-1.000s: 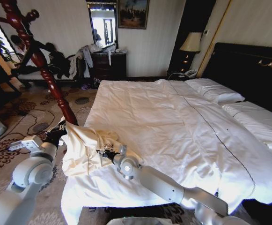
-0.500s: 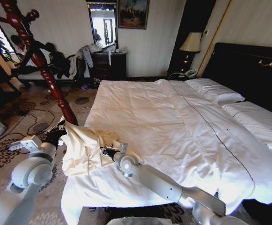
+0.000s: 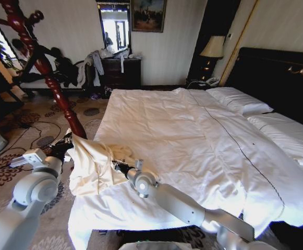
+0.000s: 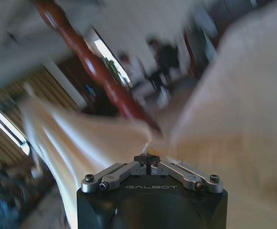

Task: Pick up the clothes from the bed and hang them on the clothes hanger.

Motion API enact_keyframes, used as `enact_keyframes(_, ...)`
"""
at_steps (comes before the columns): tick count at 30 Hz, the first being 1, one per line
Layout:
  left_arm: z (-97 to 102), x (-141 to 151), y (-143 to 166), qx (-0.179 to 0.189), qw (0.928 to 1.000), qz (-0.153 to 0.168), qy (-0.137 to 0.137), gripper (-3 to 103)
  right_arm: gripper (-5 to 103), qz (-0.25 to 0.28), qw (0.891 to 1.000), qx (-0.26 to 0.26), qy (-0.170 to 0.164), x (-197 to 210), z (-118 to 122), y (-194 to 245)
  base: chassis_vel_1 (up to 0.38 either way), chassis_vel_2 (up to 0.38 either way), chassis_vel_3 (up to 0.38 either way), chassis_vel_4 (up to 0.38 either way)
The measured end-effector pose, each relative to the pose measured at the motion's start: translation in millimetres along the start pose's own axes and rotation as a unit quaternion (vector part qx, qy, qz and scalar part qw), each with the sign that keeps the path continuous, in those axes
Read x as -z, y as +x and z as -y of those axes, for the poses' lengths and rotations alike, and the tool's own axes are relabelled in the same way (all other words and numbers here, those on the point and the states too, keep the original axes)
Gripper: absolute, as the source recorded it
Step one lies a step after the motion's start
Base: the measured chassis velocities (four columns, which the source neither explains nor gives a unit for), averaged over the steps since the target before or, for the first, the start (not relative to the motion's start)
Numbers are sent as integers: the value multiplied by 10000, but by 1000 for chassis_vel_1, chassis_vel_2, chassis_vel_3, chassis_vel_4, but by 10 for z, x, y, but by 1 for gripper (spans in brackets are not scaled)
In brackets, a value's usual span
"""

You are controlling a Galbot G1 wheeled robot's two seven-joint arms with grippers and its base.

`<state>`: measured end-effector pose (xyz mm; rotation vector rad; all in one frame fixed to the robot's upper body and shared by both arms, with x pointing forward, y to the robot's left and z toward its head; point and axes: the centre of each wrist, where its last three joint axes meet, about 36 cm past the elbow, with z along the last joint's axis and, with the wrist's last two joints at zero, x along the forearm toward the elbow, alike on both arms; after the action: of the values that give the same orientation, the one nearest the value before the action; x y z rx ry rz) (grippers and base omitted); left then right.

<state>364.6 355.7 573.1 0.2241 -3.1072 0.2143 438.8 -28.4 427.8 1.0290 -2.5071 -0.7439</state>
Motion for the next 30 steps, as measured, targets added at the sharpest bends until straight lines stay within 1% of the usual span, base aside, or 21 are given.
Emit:
enact_keyframes(1,-9,44,-32,-58,9999,70,75,0,0,300,9994,110,156,144,133,173,0,0,0,0)
enact_keyframes(2,-9,44,-32,-58,9999,70,75,0,0,300,9994,110,156,144,133,173,0,0,0,0)
enact_keyframes(3,-20,90,-65,-126,9997,145,119,0,0,564,9977,192,324,306,284,372,0,0,0,0)
enact_keyframes(5,-27,182,-111,-308,9988,308,209,0,0,1054,9922,393,531,630,459,710,0,0,0,0)
enact_keyframes(7,-26,204,-118,-348,9986,331,232,0,0,1162,9907,450,545,710,476,782,0,0,0,0)
enact_keyframes(8,-21,244,-129,-414,9981,368,272,0,0,1345,9879,545,554,848,488,889,0,0,0,0)
enact_keyframes(9,-16,293,-141,-472,9976,421,294,0,0,1537,9844,641,562,993,480,983,0,0,0,0)
enact_keyframes(11,7,485,-180,-688,9947,691,330,0,0,2034,9731,832,692,1399,438,1199,0,0,0,0)
enact_keyframes(12,7,485,-180,-688,9947,691,330,0,0,2034,9731,832,692,1399,438,1199,0,0,0,0)
enact_keyframes(14,20,629,-207,-811,9922,899,302,0,0,2305,9654,890,830,1652,400,1300,0,0,0,0)
enact_keyframes(15,38,845,-246,-968,9883,1148,279,0,0,2571,9573,877,994,1934,368,1399,0,0,0,0)
enact_keyframes(16,49,982,-281,-1076,9858,1260,273,0,0,2745,9516,818,1116,2133,354,1466,0,0,0,0)
enact_keyframes(18,51,1034,-296,-1117,9848,1301,268,0,0,2806,9495,794,1159,2203,349,1488,0,0,0,0)
enact_keyframes(19,50,1187,-343,-1220,9818,1431,245,0,0,2961,9436,746,1278,2379,338,1547,0,0,0,0)
enact_keyframes(20,41,1429,-409,-1384,9766,1631,239,0,0,3184,9345,661,1449,2640,333,1633,0,0,0,0)
enact_keyframes(21,40,1536,-434,-1471,9740,1702,257,0,0,3285,9301,629,1516,2760,327,1674,0,0,0,0)
enact_keyframes(22,40,1536,-434,-1471,9740,1702,257,0,0,3285,9301,629,1516,2760,327,1674,0,0,0,0)
enact_keyframes(24,27,1783,-474,-1628,9685,1855,328,0,0,3512,9199,602,1639,3031,280,1772,0,0,0,0)
enact_keyframes(26,-19,2084,-436,-1798,9615,2046,358,0,0,3738,9070,679,1815,3322,167,1856,0,0,0,0)
enact_keyframes(27,-19,2084,-436,-1798,9615,2046,358,0,0,3738,9070,679,1815,3322,167,1856,0,0,0,0)
enact_keyframes(30,-55,2321,-341,-2013,9533,2229,315,0,0,3873,8957,746,2051,3481,50,1953,0,0,0,0)
